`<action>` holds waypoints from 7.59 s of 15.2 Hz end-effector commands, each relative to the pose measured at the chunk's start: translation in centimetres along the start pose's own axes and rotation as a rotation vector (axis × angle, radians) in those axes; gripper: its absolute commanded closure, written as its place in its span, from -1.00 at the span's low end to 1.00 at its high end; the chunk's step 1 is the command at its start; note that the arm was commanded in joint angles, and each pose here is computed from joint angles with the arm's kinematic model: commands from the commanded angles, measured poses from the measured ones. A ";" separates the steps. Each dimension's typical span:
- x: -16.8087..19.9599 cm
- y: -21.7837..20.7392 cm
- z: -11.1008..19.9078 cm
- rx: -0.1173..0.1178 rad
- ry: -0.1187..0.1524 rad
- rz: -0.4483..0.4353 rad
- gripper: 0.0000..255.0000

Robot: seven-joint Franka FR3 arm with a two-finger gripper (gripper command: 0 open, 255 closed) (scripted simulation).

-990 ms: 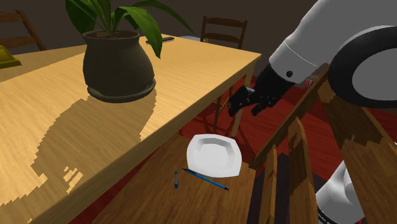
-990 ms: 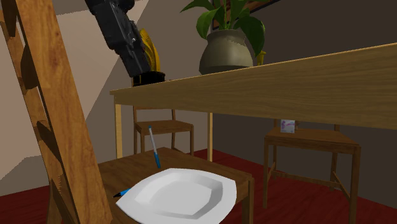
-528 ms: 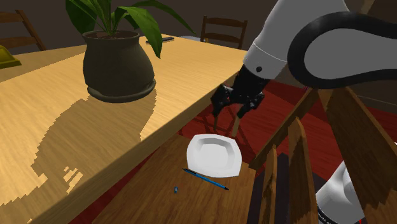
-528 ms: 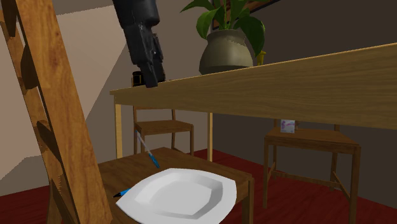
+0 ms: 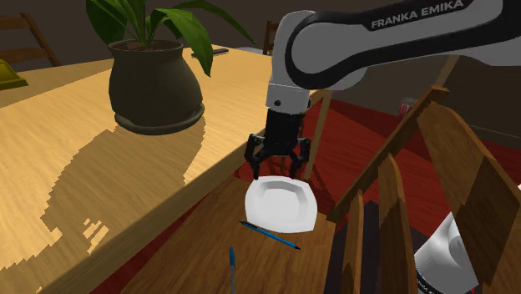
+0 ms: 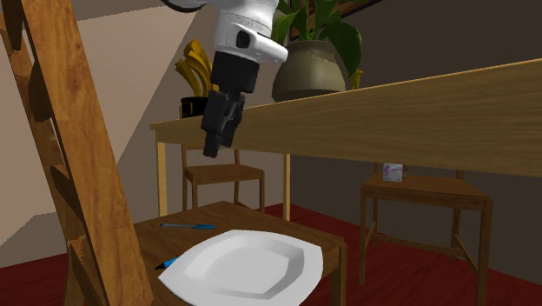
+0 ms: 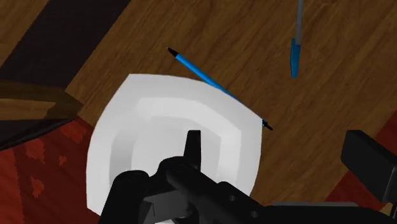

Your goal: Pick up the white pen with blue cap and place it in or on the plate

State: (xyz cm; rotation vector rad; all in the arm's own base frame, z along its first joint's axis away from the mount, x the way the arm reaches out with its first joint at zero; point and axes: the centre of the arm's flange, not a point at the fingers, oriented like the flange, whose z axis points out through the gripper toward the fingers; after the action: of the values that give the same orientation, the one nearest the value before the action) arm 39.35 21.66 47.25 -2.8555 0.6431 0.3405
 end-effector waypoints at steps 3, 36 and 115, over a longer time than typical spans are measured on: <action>5.0 -4.5 5.8 0.000 -0.190 0.069 -1.00; -10.4 -9.0 22.6 -0.004 0.370 0.057 -1.00; 2.2 1.1 7.2 -0.140 0.268 0.097 1.00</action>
State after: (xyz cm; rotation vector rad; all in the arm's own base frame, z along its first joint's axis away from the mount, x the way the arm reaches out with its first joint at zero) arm 38.37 24.40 39.60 -2.9527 0.8697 0.1042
